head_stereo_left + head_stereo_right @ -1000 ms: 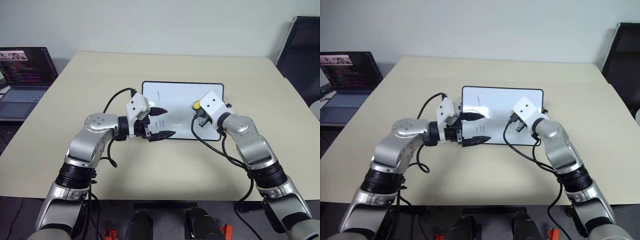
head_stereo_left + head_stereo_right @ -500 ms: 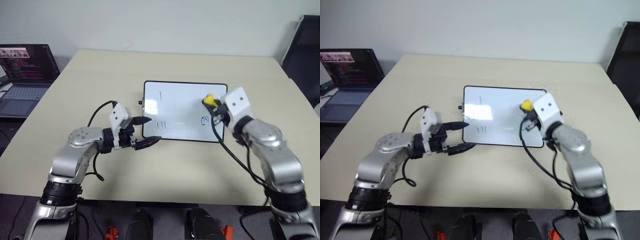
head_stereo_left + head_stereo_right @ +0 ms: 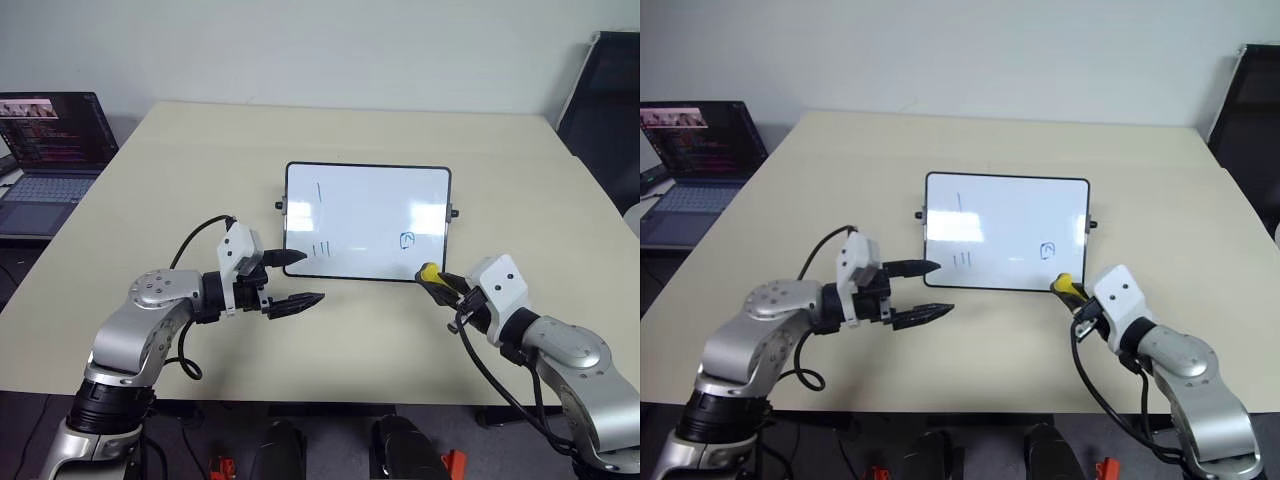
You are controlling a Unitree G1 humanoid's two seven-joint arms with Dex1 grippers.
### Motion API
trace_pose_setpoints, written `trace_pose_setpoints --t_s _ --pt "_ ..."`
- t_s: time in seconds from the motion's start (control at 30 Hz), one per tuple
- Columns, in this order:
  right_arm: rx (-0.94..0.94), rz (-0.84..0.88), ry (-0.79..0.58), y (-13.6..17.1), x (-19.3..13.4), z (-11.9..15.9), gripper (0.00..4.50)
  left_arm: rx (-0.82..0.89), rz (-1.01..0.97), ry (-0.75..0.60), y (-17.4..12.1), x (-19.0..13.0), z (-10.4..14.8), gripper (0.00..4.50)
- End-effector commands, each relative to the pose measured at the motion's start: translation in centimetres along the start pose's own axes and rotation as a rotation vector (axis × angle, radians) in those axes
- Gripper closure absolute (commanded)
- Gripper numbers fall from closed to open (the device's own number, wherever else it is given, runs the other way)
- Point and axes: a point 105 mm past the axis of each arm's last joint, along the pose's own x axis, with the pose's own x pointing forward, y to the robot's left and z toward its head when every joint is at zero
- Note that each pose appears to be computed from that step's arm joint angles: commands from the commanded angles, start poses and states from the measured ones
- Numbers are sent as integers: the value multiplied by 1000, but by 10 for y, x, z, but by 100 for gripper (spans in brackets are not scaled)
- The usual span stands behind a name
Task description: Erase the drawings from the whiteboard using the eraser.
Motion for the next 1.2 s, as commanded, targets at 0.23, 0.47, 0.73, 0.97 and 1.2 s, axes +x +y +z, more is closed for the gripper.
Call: trace_pose_setpoints --t_s 0.23,0.47,0.73,0.97,1.2 --pt "-37 -33 1 2 1 -4 445 66 -4 -7 1 0 9 0" --pt "-66 -100 -45 -12 7 17 445 103 -5 -68 9 3 32 0" --pt "5 -53 -20 -16 -23 13 445 102 -113 -27 -10 13 23 0" --pt "-17 118 55 -3 -39 11 258 129 -221 -4 -23 16 25 0" --pt "-73 229 104 -3 -23 6 44 150 -274 28 -29 17 17 0"
